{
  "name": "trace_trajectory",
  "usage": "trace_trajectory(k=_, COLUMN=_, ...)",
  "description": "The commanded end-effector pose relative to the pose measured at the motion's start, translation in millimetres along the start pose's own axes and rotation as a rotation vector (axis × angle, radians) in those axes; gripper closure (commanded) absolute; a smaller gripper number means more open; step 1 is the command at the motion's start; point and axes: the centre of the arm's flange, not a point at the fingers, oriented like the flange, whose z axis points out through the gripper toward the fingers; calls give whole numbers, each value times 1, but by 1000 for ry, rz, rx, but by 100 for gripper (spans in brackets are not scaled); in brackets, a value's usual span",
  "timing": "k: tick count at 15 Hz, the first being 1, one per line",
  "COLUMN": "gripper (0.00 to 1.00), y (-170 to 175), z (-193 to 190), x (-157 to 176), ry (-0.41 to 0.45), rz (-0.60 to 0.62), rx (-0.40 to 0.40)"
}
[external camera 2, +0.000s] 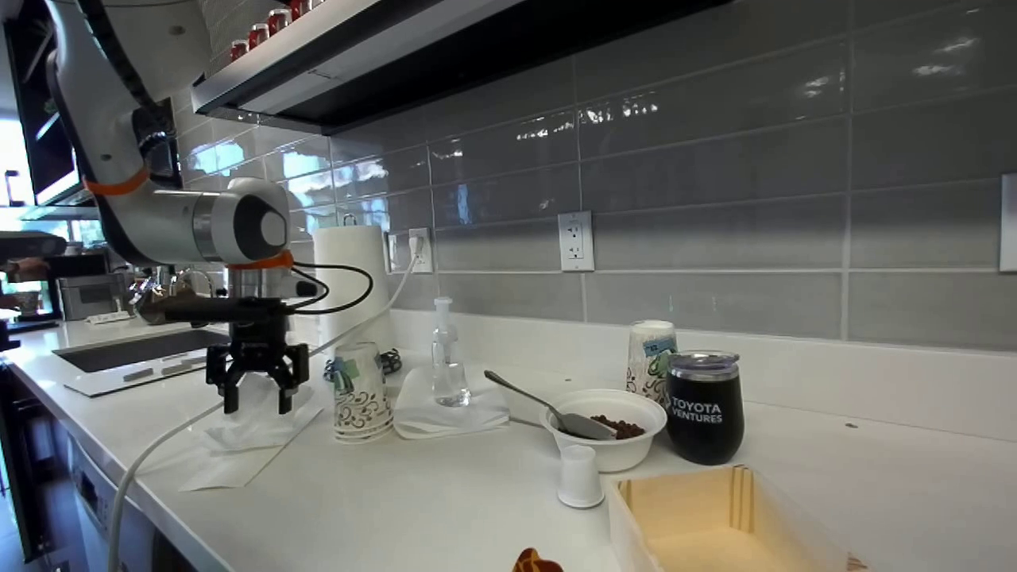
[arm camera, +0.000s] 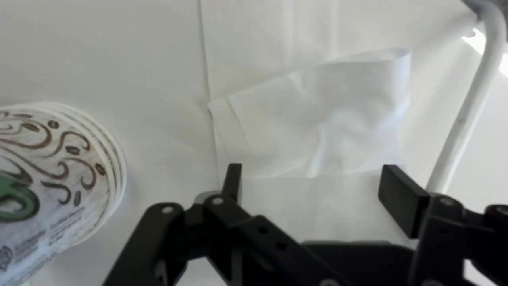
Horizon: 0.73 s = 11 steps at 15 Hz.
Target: Use the paper towel to clean the surface
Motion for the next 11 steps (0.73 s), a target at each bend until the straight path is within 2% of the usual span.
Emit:
trace_trajectory(k=1, gripper=0, y=9, z=-31, x=-31, ry=4, rz=129, rx=36)
trace_trajectory(k=6, gripper=0, y=29, z=-63, x=-55, ry=88, rz=308, rx=74)
trace_trajectory(k=11, gripper=0, y=42, z=-80, x=-75, ry=124, rz=440, rx=38)
